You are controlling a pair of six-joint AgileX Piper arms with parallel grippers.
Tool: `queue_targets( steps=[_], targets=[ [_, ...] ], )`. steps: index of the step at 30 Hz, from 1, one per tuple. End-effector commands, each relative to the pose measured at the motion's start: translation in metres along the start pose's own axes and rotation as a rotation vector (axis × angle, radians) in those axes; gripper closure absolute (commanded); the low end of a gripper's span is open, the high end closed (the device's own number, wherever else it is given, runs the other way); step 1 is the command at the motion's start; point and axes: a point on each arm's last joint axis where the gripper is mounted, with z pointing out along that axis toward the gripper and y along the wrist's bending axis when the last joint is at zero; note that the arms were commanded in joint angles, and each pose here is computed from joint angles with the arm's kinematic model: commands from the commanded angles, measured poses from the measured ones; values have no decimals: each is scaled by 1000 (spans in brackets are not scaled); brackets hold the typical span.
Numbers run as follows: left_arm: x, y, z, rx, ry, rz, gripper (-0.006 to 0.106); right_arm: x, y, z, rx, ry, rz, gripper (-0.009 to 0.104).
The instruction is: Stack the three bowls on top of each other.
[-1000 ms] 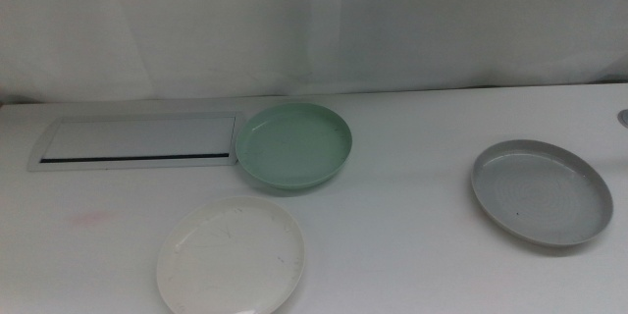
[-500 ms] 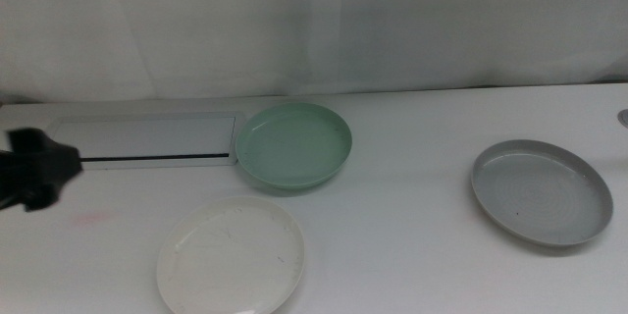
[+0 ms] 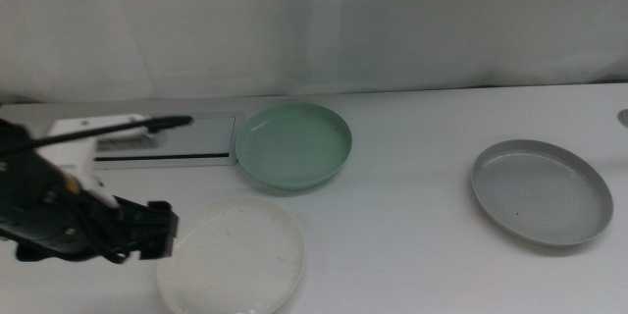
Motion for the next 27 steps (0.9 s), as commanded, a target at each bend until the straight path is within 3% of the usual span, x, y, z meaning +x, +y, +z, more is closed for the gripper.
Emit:
queue_targets(
  steps=[1,6,14,21,24,27],
  targets=[
    [-5,-9,17,-40,15,8,9,12,-1,0,-1,23,-2,-8],
    [-8,-23,50,-99,51,19,9,12,-1,0,-1,23,-2,-8],
    [-11,-28,96,-95,99,-7,9,12,-1,0,-1,23,-2,-8],
    [-7,-31,119,-85,147,-40,19,12,-1,0,-1,23,-2,-8],
    [-5,-31,124,-86,166,-52,30,12,-1,0,-1,23,-2,-8],
    [-5,-31,125,-86,168,-54,59,12,-1,0,-1,23,-2,-8]
  ],
)
